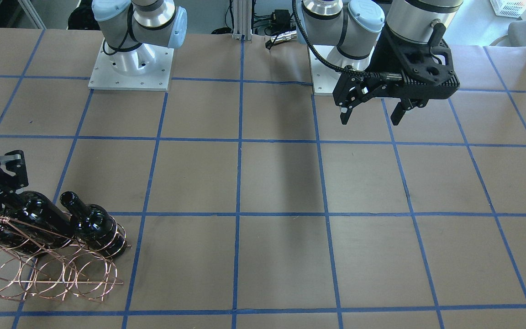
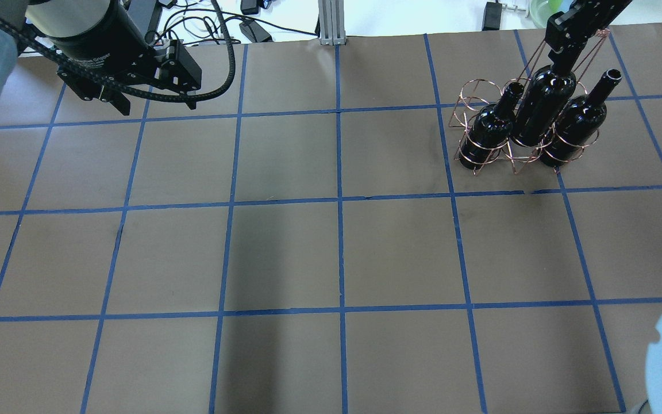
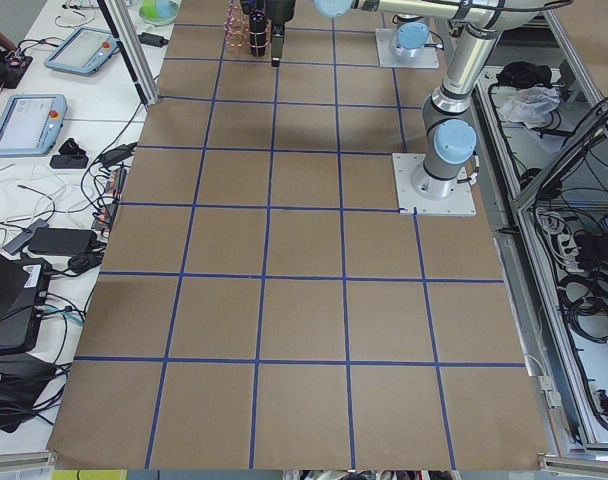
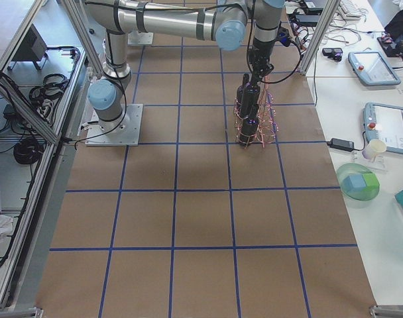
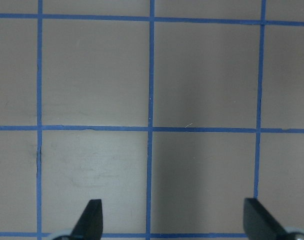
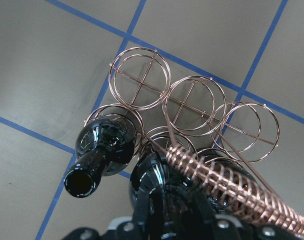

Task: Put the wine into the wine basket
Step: 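Lower the bottle into the empty rack slot beside the other bottles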

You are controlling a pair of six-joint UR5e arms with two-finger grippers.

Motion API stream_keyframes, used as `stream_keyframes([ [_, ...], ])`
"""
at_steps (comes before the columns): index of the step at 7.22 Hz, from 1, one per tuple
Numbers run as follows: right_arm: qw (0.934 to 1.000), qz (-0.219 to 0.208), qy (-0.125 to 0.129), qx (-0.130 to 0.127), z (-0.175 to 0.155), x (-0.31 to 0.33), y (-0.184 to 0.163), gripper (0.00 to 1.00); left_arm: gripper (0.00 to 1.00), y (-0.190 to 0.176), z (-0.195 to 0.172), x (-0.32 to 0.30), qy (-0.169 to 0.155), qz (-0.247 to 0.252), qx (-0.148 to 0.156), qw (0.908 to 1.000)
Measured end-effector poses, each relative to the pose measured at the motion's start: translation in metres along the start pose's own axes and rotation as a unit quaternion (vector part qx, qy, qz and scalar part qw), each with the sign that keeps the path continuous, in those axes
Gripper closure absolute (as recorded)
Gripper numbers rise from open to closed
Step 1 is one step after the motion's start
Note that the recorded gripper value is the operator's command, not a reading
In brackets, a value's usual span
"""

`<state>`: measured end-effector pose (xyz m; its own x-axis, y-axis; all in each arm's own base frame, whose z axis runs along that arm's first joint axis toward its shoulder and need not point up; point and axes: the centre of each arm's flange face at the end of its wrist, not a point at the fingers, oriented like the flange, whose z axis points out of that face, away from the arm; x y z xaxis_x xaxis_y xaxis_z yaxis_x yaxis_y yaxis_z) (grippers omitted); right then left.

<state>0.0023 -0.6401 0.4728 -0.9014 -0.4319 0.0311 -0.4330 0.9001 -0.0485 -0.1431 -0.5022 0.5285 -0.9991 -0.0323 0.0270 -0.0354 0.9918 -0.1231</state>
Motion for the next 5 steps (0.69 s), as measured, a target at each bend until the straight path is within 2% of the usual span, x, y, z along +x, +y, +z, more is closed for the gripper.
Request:
stream_keyframes([
  [5, 0.9999, -0.009, -0.004, -0.004, 0.025, 0.006, -0.006, 1.00, 0.00, 0.001, 0.001, 0.000, 0.000, 0.000, -0.002, 1.0000],
])
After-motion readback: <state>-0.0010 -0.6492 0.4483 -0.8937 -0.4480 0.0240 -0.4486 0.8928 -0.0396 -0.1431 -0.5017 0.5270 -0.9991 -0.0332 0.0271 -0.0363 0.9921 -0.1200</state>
